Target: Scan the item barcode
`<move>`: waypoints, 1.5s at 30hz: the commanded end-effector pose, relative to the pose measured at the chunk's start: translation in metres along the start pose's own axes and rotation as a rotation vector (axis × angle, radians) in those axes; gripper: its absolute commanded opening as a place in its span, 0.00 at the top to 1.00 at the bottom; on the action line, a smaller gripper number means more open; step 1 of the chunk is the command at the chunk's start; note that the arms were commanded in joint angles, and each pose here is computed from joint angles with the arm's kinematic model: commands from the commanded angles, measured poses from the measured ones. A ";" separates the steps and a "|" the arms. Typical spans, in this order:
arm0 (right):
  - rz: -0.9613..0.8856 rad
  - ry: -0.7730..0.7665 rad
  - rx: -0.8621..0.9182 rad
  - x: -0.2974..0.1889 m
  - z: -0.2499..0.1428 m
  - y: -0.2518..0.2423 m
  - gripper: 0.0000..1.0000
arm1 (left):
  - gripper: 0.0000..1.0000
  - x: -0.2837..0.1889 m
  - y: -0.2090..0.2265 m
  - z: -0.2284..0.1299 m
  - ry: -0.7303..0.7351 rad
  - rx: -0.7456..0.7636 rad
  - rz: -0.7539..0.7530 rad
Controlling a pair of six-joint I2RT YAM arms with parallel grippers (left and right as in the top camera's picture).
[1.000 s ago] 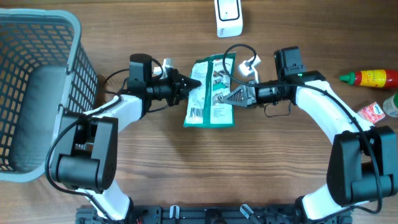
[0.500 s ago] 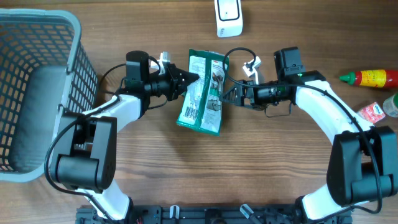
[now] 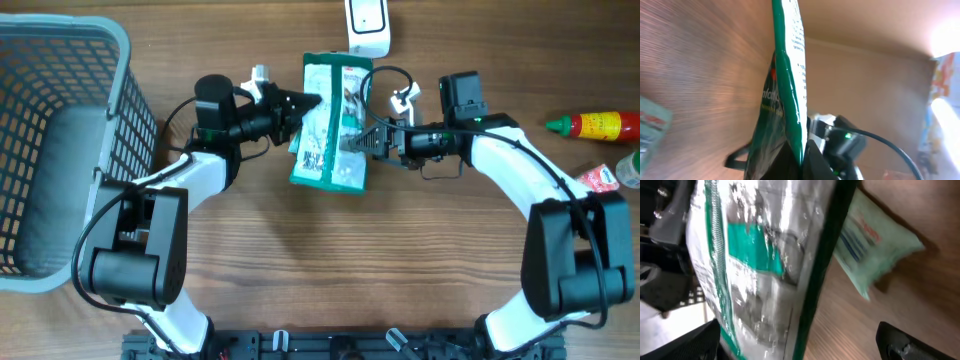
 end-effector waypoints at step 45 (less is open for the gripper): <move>0.291 -0.044 -0.139 0.030 0.033 0.031 0.55 | 0.96 0.000 0.000 0.003 -0.015 -0.074 -0.006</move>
Point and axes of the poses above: each gripper's point midway between its finger pads, its own x axis out along the fingers, its own y axis along the line the jaws close on, z = x × y, the point moved 10 cm from there along -x, back along the fingers, and after that the axes turned 3 degrees about -x, right-handed, at the moved point
